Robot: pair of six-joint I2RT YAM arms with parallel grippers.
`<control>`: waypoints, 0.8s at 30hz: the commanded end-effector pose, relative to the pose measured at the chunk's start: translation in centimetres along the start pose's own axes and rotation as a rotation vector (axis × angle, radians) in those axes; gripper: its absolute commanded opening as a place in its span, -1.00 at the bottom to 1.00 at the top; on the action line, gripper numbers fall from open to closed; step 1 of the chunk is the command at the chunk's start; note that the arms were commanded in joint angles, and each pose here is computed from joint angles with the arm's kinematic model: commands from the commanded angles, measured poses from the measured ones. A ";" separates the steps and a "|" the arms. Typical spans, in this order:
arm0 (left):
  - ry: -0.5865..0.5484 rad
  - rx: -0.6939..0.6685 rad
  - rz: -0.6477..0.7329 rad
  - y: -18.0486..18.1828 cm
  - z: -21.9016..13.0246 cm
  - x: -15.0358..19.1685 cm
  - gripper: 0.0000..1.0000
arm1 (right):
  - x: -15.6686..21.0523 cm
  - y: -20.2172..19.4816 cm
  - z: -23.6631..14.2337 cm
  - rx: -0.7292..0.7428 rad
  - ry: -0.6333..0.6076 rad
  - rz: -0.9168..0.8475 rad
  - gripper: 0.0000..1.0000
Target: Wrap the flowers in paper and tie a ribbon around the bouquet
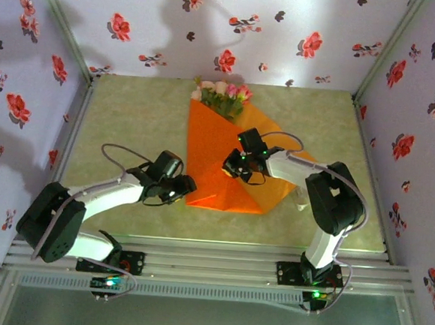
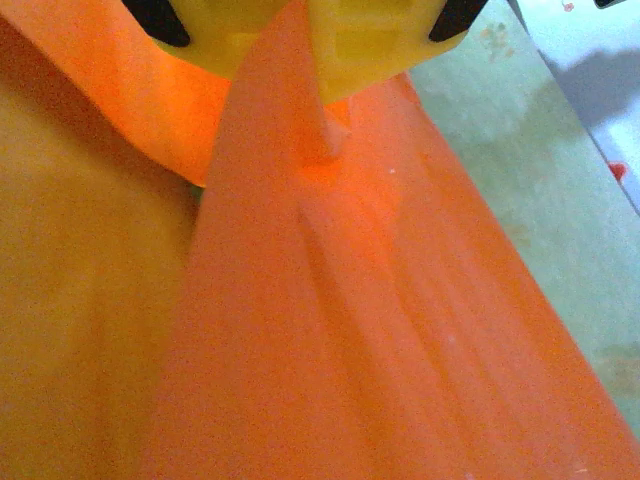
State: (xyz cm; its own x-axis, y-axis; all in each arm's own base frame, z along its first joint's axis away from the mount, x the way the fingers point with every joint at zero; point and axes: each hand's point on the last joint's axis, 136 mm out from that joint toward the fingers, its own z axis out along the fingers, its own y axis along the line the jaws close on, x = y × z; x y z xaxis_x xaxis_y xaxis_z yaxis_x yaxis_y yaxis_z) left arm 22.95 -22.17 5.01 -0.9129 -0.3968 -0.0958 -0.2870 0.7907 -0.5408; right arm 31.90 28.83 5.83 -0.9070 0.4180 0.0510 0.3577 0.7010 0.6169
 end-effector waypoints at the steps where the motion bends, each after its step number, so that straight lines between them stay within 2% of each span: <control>1: 0.016 0.027 -0.049 0.0 0.5 0.2 0.06 | -0.2 -1.6 0.3 0.029 0.017 -0.003 -1.00; 6: 0.022 0.039 -0.083 0.6 1.2 0.6 -0.04 | -0.5 -2.3 0.5 0.030 0.027 0.012 -1.00; 19: -0.020 0.186 -0.197 0.1 2.1 0.3 -0.19 | -0.4 -3.7 1.1 0.035 0.038 0.042 -1.00; 24: -0.026 0.191 -0.185 0.0 2.0 0.2 -0.39 | -0.5 -3.8 1.2 0.032 0.040 0.047 -1.00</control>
State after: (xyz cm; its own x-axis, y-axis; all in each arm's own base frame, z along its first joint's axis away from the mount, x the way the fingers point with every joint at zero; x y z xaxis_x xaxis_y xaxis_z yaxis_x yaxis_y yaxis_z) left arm 22.54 -22.54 2.56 -0.8453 -0.5343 0.0077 -0.4071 0.6346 -0.6569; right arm 31.32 26.89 3.18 -0.8985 0.4281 0.0969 0.3981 0.7020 0.5906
